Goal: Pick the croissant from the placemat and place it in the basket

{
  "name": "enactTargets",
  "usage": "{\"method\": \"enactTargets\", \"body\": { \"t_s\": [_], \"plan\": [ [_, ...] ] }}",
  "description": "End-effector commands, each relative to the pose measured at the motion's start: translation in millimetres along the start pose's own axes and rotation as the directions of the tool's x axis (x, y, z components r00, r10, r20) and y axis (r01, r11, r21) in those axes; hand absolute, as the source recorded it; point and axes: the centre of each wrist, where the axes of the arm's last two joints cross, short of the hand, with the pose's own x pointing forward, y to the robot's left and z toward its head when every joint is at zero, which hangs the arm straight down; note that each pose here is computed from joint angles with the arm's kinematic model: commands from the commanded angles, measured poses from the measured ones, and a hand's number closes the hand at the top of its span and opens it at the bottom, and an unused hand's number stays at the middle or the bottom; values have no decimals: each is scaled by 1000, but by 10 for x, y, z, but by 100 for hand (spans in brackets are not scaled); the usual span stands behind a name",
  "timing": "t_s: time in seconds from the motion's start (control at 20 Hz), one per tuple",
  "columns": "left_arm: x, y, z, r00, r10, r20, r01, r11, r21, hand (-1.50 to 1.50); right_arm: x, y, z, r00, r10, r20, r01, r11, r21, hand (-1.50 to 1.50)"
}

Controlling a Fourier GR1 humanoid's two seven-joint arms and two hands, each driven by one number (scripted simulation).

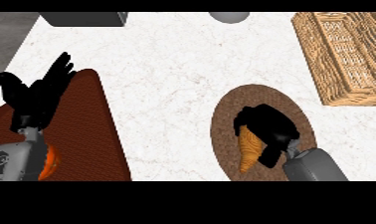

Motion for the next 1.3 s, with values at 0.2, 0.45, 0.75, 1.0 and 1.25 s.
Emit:
{"method": "enactTargets", "body": {
  "t_s": [0.2,0.45,0.75,1.0,1.25],
  "plan": [
    [38,-49,-44,1000,-5,26,5,1000,-5,0,-294,-306,-276,862,-304,-405,211,943,-259,150],
    [48,-35,-48,999,3,34,-3,1000,-6,0,-496,-549,-222,611,-551,-569,235,812,-534,150],
    [151,-165,-95,998,1,69,4,997,-74,0,-539,-1107,-327,294,-786,-543,158,601,-784,150],
    [206,-304,-146,997,-20,81,30,992,-121,0,-355,-1782,-338,289,-916,-279,-9,288,-957,150],
    [291,-493,-179,994,-18,111,37,985,-169,0,-310,-2200,-375,331,-915,-233,-245,155,-957,150]
  ]
}}
